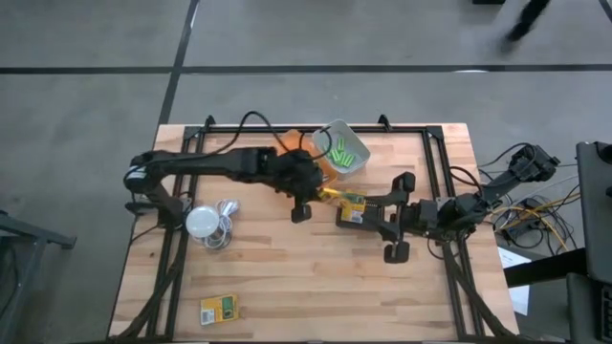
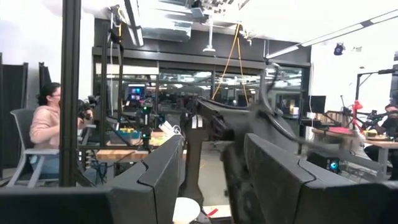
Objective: Pick & Place School Supplies
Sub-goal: Put the yellow crayon box into the black bin
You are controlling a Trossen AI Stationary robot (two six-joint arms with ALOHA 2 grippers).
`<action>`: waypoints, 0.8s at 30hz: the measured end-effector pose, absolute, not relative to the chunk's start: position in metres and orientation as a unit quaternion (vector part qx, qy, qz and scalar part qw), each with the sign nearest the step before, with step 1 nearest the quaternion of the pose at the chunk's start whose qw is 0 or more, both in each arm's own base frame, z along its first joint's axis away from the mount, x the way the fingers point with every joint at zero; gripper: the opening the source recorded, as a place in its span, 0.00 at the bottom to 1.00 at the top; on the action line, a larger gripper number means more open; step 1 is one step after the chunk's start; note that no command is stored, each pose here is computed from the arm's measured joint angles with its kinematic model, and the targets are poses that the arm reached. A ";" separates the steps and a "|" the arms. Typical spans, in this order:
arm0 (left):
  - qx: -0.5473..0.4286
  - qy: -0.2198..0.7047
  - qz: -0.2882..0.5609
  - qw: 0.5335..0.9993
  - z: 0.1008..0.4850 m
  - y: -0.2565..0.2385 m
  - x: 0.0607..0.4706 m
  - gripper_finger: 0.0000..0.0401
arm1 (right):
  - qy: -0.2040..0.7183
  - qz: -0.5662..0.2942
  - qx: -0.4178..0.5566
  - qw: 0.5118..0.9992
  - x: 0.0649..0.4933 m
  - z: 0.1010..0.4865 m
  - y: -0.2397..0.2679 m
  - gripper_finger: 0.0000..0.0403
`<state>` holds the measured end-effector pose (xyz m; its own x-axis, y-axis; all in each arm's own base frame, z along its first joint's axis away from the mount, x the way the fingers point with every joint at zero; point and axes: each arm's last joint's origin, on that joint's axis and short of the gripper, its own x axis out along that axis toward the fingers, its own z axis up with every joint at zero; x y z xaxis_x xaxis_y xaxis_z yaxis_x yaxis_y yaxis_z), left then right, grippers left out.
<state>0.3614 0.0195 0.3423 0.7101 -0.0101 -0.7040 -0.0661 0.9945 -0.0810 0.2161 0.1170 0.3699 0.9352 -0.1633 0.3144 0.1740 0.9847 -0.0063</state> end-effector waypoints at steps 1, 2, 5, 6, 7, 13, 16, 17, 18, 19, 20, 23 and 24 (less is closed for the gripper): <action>-0.050 0.395 0.018 0.917 0.339 0.023 0.364 0.07 | -0.158 -0.086 -0.017 0.984 0.216 0.370 0.117 0.42; -0.051 0.408 0.022 0.911 0.336 0.026 0.366 0.07 | -0.158 -0.086 -0.017 0.984 0.216 0.370 0.117 0.42; -0.056 0.449 0.029 0.891 0.325 0.033 0.375 0.07 | -0.158 -0.086 -0.017 0.984 0.216 0.370 0.117 0.42; -0.055 0.457 0.028 0.887 0.321 0.034 0.379 0.07 | -0.158 -0.086 -0.017 0.984 0.216 0.370 0.117 0.42; -0.051 0.465 0.024 0.883 0.317 0.035 0.384 0.07 | -0.158 -0.086 -0.017 0.984 0.216 0.370 0.117 0.42; -0.043 0.491 -0.014 0.870 0.294 0.035 0.409 0.07 | -0.158 -0.086 -0.017 0.984 0.216 0.370 0.117 0.42; -0.039 0.496 -0.020 0.867 0.288 0.035 0.418 0.07 | -0.158 -0.086 -0.017 0.984 0.216 0.370 0.117 0.42; -0.037 0.497 -0.021 0.867 0.286 0.036 0.420 0.07 | -0.158 -0.086 -0.017 0.984 0.216 0.370 0.117 0.42; -0.033 0.496 -0.023 0.867 0.286 0.036 0.423 0.07 | -0.158 -0.086 -0.017 0.984 0.216 0.370 0.117 0.42; -0.029 0.496 -0.025 0.868 0.284 0.036 0.425 0.07 | -0.158 -0.086 -0.017 0.984 0.216 0.370 0.117 0.42; -0.026 0.495 -0.027 0.868 0.283 0.036 0.427 0.07 | -0.157 -0.086 -0.018 0.984 0.216 0.370 0.117 0.42; -0.017 0.496 -0.032 0.868 0.279 0.037 0.433 0.08 | -0.157 -0.086 -0.018 0.984 0.216 0.369 0.117 0.42; -0.014 0.497 -0.034 0.867 0.277 0.037 0.435 0.08 | -0.156 -0.086 -0.018 0.984 0.217 0.369 0.117 0.42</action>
<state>0.4348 0.0368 0.2772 0.5037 -0.0728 -0.8608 0.0452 0.9973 -0.0578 0.2165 0.1171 0.3693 0.9363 -0.1632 0.3109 0.1747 0.9846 -0.0093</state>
